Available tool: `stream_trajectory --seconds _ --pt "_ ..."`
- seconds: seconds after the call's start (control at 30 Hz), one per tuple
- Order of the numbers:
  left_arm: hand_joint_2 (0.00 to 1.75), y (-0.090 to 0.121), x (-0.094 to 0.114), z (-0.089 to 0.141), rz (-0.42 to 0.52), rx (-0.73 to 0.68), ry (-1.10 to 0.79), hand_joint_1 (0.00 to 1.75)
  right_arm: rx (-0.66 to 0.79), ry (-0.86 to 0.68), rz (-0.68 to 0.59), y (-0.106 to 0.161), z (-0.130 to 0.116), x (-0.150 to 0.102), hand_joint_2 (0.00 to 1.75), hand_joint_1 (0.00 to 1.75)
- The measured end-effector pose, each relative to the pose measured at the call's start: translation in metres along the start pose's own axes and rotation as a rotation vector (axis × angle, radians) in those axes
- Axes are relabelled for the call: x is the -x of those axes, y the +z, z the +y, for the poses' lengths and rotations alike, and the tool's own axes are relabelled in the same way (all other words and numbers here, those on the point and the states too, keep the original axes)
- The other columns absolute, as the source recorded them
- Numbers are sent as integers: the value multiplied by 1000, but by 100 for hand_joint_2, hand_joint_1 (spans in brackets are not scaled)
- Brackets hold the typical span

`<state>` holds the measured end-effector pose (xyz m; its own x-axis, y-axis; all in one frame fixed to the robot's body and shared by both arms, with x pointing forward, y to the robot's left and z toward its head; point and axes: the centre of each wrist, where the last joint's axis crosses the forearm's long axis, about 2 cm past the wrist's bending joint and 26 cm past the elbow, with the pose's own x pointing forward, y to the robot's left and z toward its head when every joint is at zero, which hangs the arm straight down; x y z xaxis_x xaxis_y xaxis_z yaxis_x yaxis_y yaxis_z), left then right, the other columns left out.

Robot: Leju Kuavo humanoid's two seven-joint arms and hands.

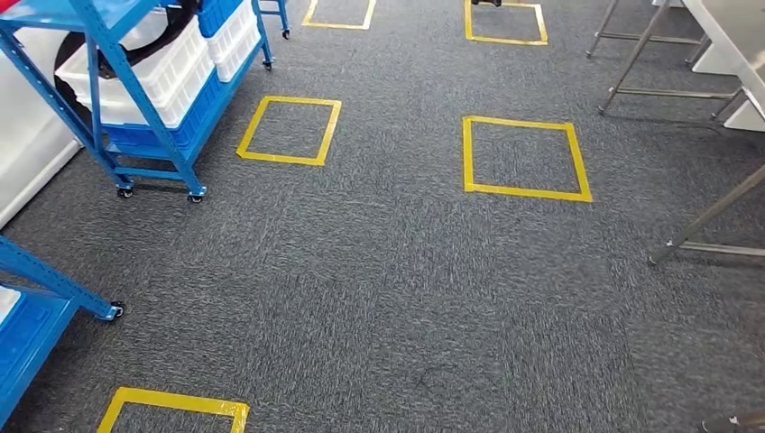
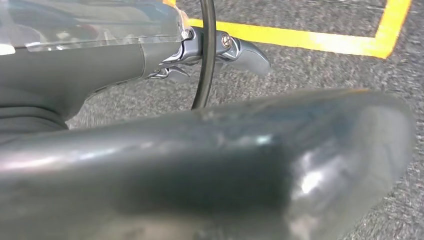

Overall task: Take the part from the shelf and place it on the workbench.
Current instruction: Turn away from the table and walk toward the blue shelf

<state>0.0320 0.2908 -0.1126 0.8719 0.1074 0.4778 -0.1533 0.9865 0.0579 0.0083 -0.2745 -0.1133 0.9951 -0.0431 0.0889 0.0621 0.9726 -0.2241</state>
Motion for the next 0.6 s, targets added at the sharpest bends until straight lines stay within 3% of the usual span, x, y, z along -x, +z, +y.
stream_trajectory --seconds 0.6 --pt "0 0 1 0 9 -1 -8 0 -3 3 -1 -2 -7 -2 0 0"
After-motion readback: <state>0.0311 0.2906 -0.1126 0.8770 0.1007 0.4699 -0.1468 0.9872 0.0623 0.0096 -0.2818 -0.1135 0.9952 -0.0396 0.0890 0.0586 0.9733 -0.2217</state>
